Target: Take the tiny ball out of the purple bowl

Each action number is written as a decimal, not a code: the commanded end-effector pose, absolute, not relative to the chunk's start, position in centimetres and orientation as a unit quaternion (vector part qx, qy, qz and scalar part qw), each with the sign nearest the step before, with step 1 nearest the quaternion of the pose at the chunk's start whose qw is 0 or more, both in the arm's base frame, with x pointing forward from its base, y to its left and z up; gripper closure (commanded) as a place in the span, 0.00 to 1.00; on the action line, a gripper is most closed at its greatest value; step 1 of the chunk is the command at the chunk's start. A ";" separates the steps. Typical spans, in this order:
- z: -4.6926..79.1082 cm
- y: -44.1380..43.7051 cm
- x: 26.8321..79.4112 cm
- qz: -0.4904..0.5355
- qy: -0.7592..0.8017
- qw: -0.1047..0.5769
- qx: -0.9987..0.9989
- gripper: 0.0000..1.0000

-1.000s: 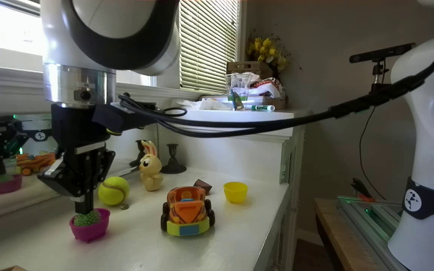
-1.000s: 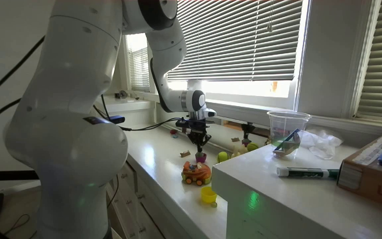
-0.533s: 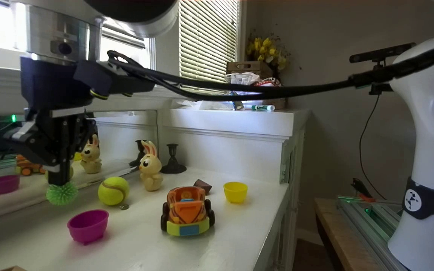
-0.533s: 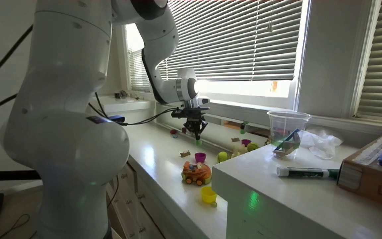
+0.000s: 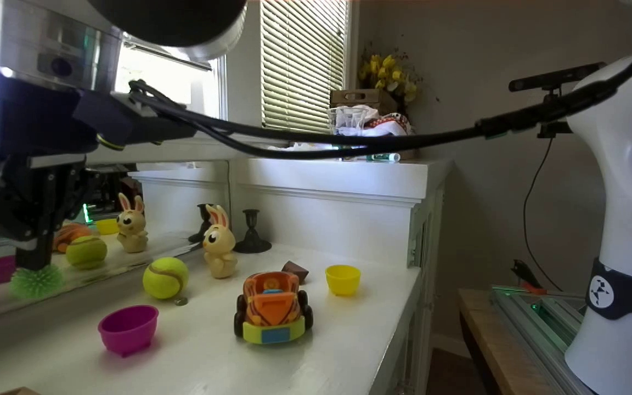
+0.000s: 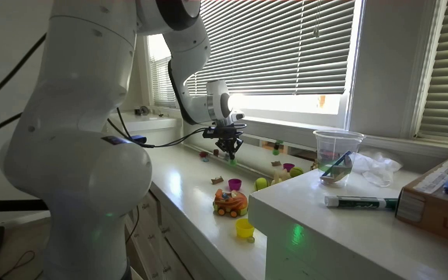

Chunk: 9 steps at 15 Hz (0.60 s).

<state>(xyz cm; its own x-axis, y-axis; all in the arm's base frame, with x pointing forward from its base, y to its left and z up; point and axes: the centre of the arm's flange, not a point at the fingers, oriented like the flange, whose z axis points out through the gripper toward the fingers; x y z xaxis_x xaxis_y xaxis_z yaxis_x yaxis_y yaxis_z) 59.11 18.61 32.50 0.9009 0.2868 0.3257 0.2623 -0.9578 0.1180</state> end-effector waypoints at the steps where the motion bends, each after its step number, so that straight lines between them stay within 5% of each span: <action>1: 30.0 18.7 61.1 0.194 0.174 0.034 0.965 0.99; 9: 25.3 17.9 62.5 0.201 0.207 0.031 0.957 0.99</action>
<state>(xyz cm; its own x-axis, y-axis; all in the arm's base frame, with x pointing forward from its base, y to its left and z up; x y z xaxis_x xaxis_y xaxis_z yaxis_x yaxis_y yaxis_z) 61.07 17.72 26.18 0.8561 0.3765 0.3541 0.3549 -0.9262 0.1269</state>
